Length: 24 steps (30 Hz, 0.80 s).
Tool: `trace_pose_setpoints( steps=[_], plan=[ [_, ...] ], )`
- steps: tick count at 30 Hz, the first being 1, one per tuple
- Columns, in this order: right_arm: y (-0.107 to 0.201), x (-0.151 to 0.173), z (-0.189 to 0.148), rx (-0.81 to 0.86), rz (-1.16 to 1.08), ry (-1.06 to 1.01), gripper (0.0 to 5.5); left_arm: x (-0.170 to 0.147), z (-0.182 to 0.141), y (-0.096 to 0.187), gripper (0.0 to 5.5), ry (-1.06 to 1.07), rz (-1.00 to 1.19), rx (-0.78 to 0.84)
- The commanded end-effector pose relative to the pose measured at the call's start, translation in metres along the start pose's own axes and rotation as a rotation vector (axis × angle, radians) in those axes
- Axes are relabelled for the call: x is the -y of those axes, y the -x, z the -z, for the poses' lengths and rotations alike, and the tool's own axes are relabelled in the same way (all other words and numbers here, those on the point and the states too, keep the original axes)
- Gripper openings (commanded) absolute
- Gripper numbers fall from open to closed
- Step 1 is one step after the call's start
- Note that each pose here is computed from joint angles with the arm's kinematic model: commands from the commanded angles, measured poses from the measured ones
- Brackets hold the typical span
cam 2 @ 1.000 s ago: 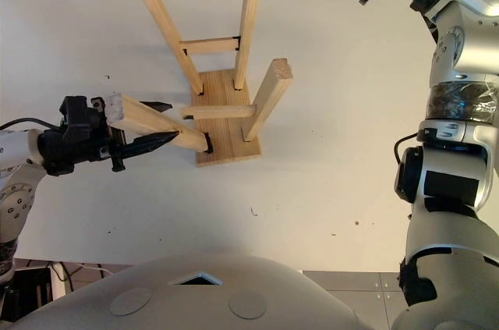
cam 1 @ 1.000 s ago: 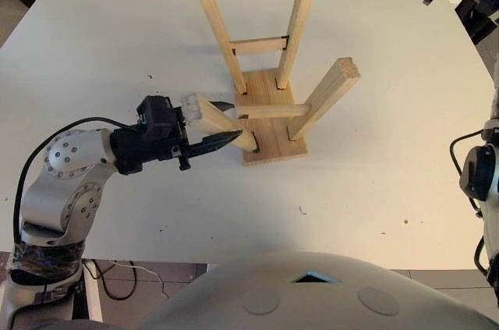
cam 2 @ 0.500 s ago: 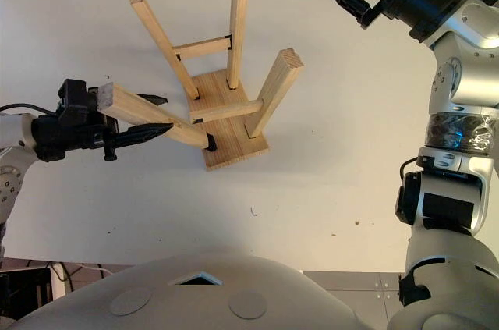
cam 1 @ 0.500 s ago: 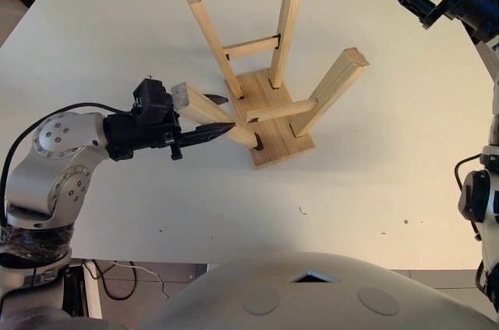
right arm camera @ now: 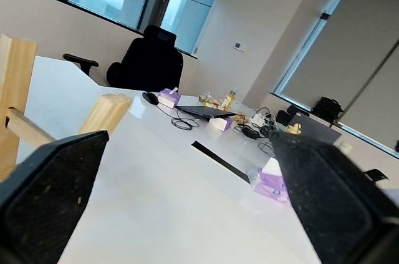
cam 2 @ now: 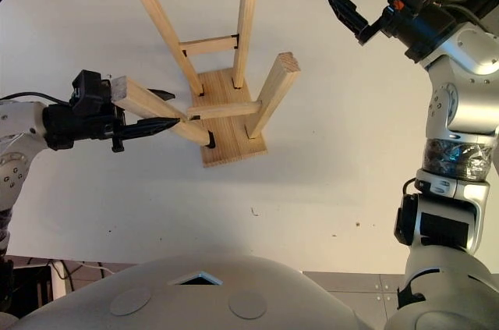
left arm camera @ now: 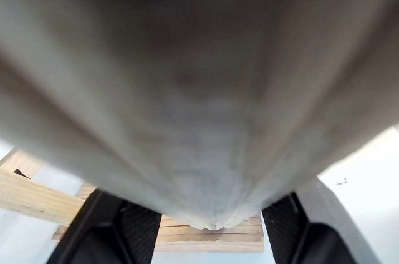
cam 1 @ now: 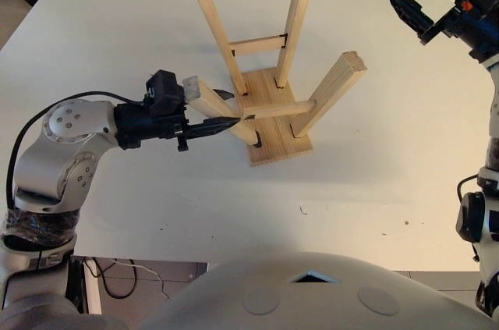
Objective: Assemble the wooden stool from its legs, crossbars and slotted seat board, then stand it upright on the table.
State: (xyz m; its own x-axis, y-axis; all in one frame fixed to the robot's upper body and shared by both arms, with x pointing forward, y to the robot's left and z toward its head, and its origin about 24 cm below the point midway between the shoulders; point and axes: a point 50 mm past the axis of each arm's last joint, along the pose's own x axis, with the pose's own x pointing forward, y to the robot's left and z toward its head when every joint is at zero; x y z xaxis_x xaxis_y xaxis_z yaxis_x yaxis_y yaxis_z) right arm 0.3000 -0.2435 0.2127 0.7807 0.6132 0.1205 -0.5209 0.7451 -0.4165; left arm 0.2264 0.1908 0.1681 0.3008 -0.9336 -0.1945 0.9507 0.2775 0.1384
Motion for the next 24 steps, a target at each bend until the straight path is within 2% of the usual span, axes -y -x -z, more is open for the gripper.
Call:
trace_pose_setpoints(
  steps=[1, 6, 15, 24],
  plan=[
    [0.005, -0.017, 0.007, -0.017, -0.006, -0.04, 4.77, -0.006, 0.002, 0.003, 2.05, 0.0, -0.005, -0.08],
    [0.01, -0.034, 0.02, -0.078, -0.022, -0.038, 4.77, -0.015, -0.008, 0.006, 2.05, -0.014, 0.007, -0.063],
    [0.0, -0.035, 0.023, -0.097, -0.06, -0.002, 4.77, -0.018, -0.008, 0.005, 2.04, 0.002, -0.019, -0.01],
    [-0.012, -0.04, 0.025, -0.084, -0.09, 0.018, 4.77, -0.019, -0.003, -0.015, 2.04, -0.012, -0.008, 0.01]
  ],
)
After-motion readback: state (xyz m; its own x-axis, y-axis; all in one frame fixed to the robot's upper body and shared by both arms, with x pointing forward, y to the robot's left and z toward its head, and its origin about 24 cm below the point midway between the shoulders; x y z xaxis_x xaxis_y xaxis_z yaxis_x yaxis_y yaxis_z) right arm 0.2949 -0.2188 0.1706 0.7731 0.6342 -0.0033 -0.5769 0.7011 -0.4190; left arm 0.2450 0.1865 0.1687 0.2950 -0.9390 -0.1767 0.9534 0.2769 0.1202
